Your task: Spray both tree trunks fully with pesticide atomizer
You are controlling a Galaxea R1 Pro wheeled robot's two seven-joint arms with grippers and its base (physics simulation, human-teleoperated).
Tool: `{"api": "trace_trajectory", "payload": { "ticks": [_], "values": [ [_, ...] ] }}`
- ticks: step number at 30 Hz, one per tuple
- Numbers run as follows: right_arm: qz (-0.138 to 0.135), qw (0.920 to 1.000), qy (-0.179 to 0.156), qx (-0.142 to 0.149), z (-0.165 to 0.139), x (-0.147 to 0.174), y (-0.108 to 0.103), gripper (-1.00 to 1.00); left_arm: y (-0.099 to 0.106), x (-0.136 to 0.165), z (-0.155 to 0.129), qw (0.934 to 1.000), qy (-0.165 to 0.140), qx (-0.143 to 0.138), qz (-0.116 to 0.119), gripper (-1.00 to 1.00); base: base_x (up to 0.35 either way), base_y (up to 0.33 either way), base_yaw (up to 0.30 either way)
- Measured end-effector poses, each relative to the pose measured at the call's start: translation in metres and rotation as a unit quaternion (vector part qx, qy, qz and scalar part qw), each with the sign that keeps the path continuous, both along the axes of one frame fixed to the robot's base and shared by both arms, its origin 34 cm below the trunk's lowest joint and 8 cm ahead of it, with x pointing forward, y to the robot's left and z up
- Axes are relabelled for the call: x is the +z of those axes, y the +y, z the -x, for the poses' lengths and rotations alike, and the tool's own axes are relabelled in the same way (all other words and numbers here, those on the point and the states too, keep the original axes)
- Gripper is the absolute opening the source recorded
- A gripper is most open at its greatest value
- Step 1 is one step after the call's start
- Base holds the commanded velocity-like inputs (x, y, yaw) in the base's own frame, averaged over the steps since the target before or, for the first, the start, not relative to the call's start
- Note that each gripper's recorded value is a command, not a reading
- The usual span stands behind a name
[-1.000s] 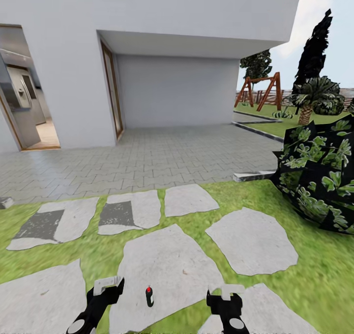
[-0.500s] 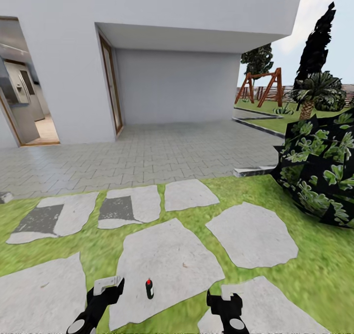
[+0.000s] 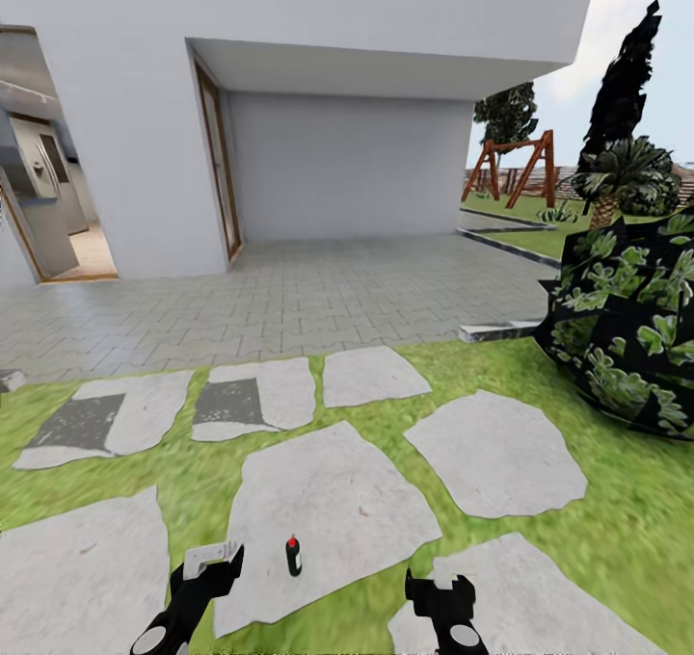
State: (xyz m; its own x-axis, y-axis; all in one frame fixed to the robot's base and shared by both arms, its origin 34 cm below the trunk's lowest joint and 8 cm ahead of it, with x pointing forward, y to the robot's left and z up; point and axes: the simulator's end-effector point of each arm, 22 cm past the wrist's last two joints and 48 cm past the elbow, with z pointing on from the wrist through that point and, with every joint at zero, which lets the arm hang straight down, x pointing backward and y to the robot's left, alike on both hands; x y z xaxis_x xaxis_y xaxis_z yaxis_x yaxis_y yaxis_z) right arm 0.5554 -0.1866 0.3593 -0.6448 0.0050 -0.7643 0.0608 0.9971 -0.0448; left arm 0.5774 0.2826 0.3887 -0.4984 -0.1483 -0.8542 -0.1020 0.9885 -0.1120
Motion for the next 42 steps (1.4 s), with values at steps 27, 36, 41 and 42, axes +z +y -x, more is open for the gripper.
{"api": "trace_trajectory", "payload": {
  "ticks": [27,36,41,42],
  "values": [
    [-0.008,0.9991,-0.041,-0.010,-0.030,-0.019,0.005,1.00,-0.022,-0.016,-0.029,0.9988,0.035,-0.029,0.020,1.00,0.000,0.000,0.060],
    [-0.029,0.9986,-0.040,-0.018,-0.058,-0.008,0.009,1.00,-0.032,-0.026,-0.040,0.9976,0.050,-0.041,0.024,1.00,0.000,0.000,0.001],
    [-0.042,0.9984,-0.030,-0.024,-0.059,-0.018,0.009,1.00,-0.036,-0.038,-0.038,0.9967,0.060,-0.046,0.028,1.00,0.000,0.000,0.000],
    [-0.043,0.9984,-0.027,-0.024,-0.058,-0.021,0.009,1.00,-0.036,-0.041,-0.038,0.9965,0.063,-0.046,0.029,1.00,0.000,0.000,0.000]
  ]
}}
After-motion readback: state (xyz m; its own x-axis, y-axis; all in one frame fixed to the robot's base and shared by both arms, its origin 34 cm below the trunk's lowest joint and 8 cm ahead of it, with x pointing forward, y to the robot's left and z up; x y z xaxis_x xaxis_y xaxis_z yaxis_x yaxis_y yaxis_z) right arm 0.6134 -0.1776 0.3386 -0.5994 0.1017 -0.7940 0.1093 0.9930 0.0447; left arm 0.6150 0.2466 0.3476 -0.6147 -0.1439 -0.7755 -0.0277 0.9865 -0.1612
